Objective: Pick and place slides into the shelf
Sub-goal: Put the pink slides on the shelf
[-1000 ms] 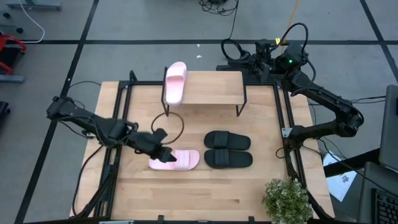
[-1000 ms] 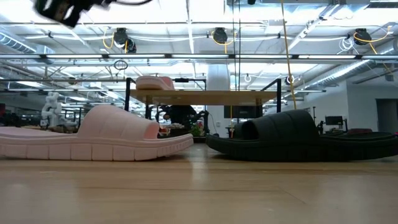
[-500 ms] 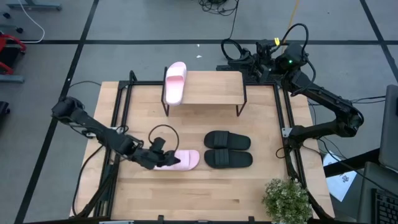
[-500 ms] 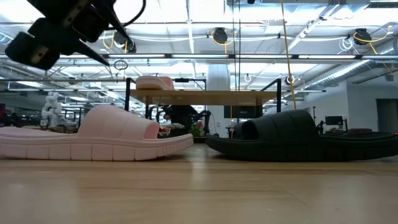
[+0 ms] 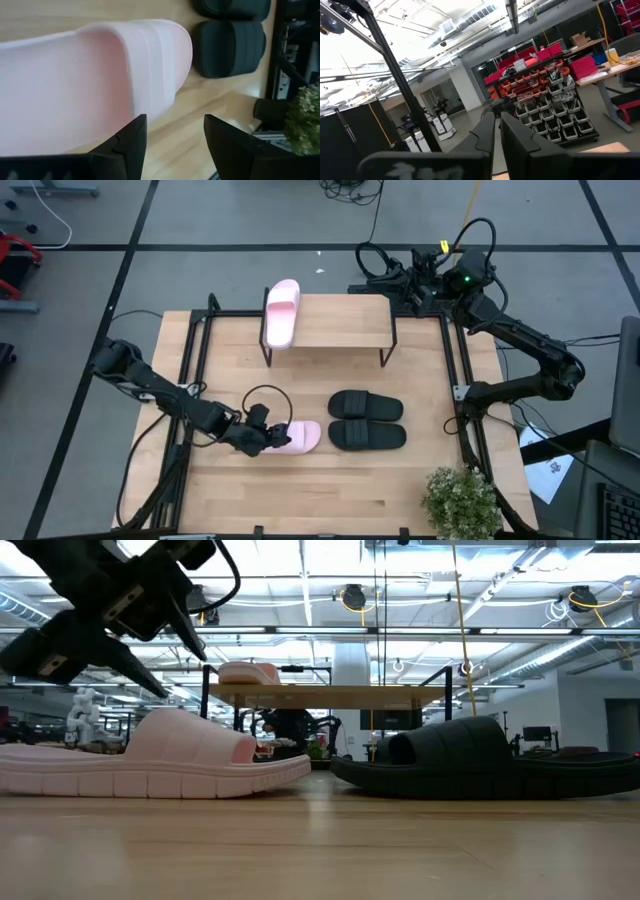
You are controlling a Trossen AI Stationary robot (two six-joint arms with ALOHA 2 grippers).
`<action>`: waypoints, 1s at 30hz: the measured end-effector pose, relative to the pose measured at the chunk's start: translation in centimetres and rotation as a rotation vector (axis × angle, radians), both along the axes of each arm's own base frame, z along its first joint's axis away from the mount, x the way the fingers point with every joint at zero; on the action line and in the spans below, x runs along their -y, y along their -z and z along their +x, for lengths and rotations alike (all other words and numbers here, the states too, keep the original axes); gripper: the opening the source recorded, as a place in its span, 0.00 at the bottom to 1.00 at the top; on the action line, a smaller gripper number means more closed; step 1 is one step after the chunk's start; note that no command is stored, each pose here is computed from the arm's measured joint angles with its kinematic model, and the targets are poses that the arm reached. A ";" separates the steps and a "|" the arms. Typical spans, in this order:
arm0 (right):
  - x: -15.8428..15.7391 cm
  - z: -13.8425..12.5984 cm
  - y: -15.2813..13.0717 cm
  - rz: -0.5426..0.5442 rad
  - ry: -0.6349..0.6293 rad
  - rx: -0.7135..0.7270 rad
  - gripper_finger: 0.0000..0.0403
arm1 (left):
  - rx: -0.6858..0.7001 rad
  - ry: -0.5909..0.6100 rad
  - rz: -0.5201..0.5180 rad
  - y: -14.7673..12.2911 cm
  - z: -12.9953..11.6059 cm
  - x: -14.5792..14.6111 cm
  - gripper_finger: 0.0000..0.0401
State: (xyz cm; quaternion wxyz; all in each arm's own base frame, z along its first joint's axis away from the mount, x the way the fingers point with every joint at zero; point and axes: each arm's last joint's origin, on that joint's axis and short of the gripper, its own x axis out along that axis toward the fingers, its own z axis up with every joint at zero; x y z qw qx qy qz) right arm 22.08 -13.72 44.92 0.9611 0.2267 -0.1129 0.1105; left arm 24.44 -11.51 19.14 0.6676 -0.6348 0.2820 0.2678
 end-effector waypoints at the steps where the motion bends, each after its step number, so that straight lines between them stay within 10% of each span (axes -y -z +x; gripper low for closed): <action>1: 0.0 0.0 0.0 0.000 0.000 0.000 0.06 | -0.007 -0.003 0.005 0.1 0.1 -0.1 0.48; 30: 0.0 0.0 0.0 -0.024 0.007 0.004 0.06 | -0.093 -0.036 0.010 2.2 1.2 -1.0 0.48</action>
